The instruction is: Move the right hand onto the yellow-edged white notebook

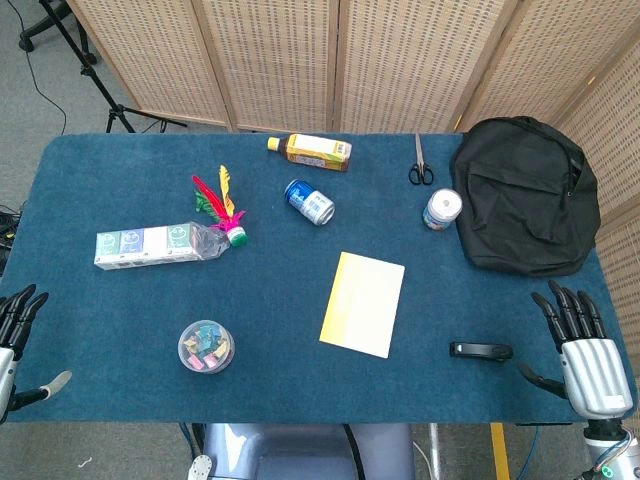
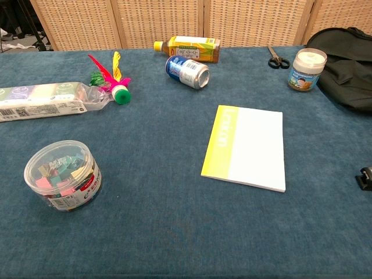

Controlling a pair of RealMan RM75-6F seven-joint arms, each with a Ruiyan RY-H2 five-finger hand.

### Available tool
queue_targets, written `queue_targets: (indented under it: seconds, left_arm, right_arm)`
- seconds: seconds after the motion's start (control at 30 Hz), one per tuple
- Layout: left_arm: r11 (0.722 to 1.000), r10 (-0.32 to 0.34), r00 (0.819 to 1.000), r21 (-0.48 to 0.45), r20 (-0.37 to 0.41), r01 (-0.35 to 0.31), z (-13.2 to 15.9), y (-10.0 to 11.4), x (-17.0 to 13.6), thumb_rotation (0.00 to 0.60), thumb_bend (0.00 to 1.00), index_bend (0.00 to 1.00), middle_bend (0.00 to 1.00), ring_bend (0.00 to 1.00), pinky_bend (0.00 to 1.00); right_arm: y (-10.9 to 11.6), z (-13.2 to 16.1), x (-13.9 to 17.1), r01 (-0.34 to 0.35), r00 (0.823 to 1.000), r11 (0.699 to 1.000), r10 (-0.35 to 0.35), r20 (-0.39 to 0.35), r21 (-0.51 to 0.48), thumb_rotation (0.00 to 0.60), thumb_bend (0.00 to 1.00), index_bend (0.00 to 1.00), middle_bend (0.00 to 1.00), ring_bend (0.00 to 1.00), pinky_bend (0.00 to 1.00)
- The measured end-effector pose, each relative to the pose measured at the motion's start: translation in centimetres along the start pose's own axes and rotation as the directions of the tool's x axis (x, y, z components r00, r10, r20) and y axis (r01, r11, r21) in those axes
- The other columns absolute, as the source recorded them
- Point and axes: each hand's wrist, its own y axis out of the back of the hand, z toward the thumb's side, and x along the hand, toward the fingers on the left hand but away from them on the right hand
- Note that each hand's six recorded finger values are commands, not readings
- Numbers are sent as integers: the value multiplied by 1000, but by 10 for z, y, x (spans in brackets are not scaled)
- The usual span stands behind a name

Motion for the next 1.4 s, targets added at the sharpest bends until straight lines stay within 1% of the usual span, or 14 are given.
queue_targets:
  seconds: [0.1, 0.27, 0.37, 0.47, 0.53, 0.57, 0.63, 0.73, 0.8, 0.9, 1.03, 1.2, 1.27, 1.4]
  left_arm:
    - [1000, -7, 1000, -2, -4, 7, -1, 0, 0, 600, 0, 0, 0, 0, 0]
    - [1000, -11, 1000, -2, -10, 11, -2, 0, 0, 600, 0, 0, 0, 0, 0]
    - [1000, -17, 1000, -5, -12, 17, -2, -1, 1, 600, 0, 0, 0, 0, 0]
    - [1000, -22, 1000, -3, -16, 22, -3, -2, 3, 600, 0, 0, 0, 0, 0]
    - [1000, -25, 999, -1, -22, 25, -4, -3, 4, 600, 0, 0, 0, 0, 0]
    - [1000, -28, 999, -1, -26, 28, -4, -3, 5, 600, 0, 0, 0, 0, 0]
    - [999, -34, 999, -2, -33, 34, -6, -4, 6, 600, 0, 0, 0, 0, 0]
    - [999, -38, 998, -2, -44, 38, -8, -4, 9, 600, 0, 0, 0, 0, 0]
    - [999, -38, 998, -3, -51, 38, -9, -4, 10, 600, 0, 0, 0, 0, 0]
    - [999, -44, 997, -5, -58, 44, -11, -5, 12, 600, 0, 0, 0, 0, 0]
    - [998, -60, 996, -5, -66, 60, -13, -8, 16, 600, 0, 0, 0, 0, 0]
    - [997, -81, 994, -4, -75, 81, -15, -12, 21, 600, 0, 0, 0, 0, 0]
    - [997, -82, 994, -5, -79, 82, -16, -12, 23, 600, 0, 0, 0, 0, 0]
    - [996, -85, 993, -7, -82, 85, -16, -13, 24, 600, 0, 0, 0, 0, 0]
  right_arm:
    - [1, 0, 0, 17, 1000, 1000, -17, 7, 2, 600, 24, 100, 0, 0, 0]
    - [-1, 1, 1, 1, 1000, 1000, -1, -1, -4, 600, 21, 100, 0, 0, 0]
    - [-7, 5, -1, -31, 999, 999, 31, -17, -26, 600, 10, 100, 0, 0, 0]
    - [-19, 11, -4, -90, 995, 995, 88, -46, -45, 600, 7, 100, 0, 0, 0]
    - [-31, 19, -9, -145, 987, 987, 140, -79, -64, 600, 13, 106, 0, 0, 0]
    - [-36, 23, -12, -172, 981, 983, 165, -98, -69, 600, 15, 109, 0, 0, 0]
    - [-50, 36, -19, -236, 964, 969, 223, -147, -74, 600, 22, 117, 0, 0, 0]
    - [-70, 54, -29, -321, 929, 945, 302, -213, -63, 600, 23, 133, 24, 0, 0]
    - [-84, 66, -37, -370, 905, 928, 348, -247, -49, 600, 28, 165, 66, 9, 20]
    - [-102, 78, -48, -426, 875, 904, 404, -266, -29, 600, 28, 181, 99, 36, 69]
    - [-120, 82, -58, -477, 851, 879, 461, -252, -1, 600, 28, 192, 101, 38, 74]
    - [-138, 72, -67, -519, 833, 853, 518, -196, 49, 600, 28, 216, 113, 46, 77]
    - [-144, 66, -70, -532, 828, 844, 535, -168, 67, 600, 28, 247, 144, 72, 84]
    - [-152, 51, -74, -553, 820, 825, 563, -104, 112, 600, 51, 321, 262, 202, 136]
